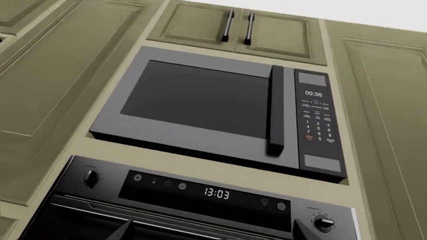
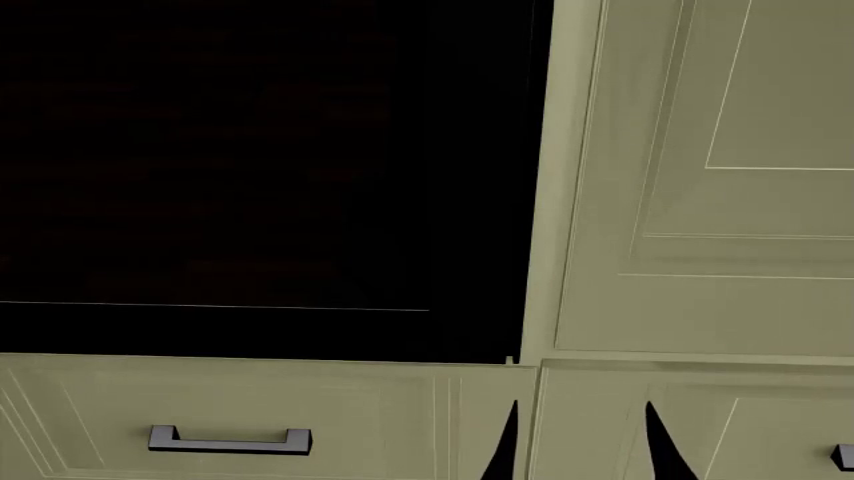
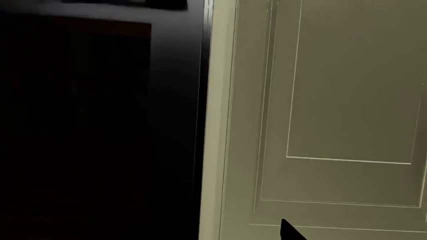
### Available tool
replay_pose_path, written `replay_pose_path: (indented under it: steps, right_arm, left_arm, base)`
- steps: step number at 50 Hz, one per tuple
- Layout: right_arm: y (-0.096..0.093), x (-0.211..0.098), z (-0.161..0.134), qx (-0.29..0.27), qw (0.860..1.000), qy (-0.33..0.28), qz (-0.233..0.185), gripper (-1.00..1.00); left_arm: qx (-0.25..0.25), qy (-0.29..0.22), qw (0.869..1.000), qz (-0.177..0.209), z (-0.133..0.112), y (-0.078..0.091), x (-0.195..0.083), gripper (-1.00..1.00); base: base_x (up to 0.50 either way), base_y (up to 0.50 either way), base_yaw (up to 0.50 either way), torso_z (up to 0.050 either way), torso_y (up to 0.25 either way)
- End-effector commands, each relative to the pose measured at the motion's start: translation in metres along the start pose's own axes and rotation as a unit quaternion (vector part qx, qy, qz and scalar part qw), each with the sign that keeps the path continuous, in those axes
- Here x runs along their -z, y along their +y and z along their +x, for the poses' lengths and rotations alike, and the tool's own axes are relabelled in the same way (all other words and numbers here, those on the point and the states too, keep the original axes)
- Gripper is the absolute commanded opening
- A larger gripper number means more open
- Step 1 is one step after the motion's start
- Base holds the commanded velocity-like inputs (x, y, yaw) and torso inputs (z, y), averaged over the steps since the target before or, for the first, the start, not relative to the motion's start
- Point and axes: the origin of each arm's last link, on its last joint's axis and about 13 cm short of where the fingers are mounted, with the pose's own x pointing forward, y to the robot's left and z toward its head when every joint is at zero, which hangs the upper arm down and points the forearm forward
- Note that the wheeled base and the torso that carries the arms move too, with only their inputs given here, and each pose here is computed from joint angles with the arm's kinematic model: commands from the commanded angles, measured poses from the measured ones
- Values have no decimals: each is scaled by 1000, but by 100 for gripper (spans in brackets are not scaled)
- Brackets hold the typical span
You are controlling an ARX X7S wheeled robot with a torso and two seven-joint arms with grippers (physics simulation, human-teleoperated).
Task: Press the start button on the microwave
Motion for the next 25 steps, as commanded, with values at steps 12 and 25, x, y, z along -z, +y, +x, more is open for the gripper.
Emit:
replay_pose_path:
  steps: [12, 25]
  right_arm:
    - [-4, -41, 5, 8, 994, -97, -41, 100]
    - [-4, -61, 3, 23, 982, -174, -74, 100]
  left_arm:
    - [3, -24, 1000, 0, 0, 0, -3, 100]
    - [5, -24, 1000, -1, 2, -1, -4, 100]
  base:
    - [0, 0, 0, 0, 0]
    - [0, 0, 0, 0, 0]
